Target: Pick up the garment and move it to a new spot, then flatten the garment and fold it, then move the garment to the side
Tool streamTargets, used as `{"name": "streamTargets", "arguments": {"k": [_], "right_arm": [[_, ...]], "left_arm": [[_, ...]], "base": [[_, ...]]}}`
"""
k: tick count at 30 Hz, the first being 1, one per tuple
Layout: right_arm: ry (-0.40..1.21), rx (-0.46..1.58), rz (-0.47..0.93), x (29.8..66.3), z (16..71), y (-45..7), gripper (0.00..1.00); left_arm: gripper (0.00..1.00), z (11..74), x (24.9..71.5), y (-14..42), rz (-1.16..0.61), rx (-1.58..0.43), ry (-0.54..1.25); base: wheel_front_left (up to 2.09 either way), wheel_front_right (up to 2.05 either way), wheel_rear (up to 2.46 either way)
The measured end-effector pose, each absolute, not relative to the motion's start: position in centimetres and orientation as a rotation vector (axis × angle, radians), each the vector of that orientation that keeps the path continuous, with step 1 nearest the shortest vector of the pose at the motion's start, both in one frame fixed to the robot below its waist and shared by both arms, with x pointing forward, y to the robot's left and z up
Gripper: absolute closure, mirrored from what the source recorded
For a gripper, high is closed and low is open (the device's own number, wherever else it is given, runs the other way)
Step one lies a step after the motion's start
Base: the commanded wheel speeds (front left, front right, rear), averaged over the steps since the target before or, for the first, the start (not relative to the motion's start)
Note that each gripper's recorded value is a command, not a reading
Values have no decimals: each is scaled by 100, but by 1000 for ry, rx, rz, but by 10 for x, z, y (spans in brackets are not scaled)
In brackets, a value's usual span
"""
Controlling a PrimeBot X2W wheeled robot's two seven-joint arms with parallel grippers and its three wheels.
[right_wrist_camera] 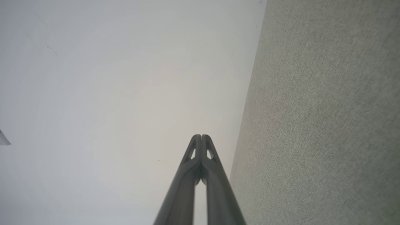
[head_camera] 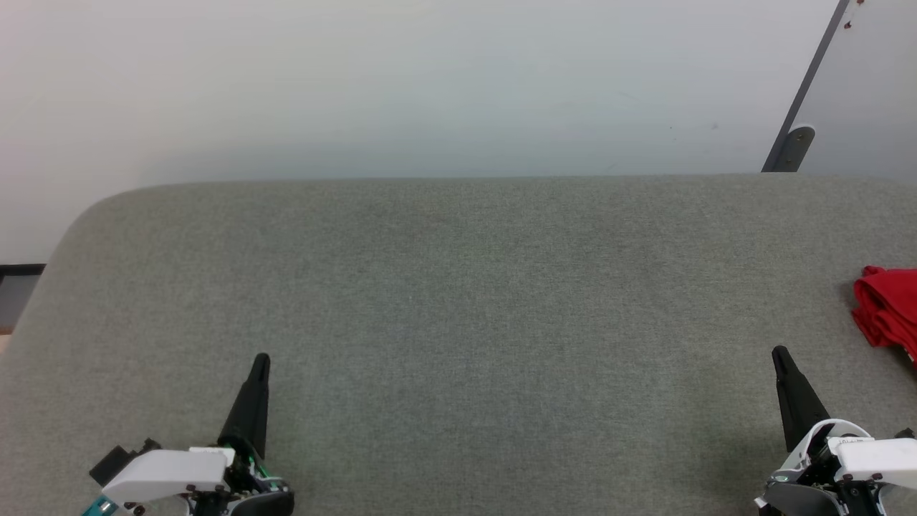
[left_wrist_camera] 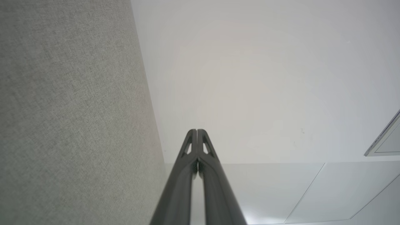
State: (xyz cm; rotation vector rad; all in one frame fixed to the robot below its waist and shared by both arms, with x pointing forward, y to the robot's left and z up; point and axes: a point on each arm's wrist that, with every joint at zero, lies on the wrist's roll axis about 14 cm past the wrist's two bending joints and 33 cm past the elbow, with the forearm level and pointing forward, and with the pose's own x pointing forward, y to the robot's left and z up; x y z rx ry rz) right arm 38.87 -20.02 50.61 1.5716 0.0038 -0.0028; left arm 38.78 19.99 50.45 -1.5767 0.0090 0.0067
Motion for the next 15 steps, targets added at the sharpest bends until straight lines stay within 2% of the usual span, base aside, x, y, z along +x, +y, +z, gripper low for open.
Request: {"name": "streamTargets", "arguments": {"k": [15], "right_arm": [[4,1572,-3,389,506,-200,100]], "left_arm": [[100,504,388,200,8,-1578,8]], "base": [[0,0,0]]}}
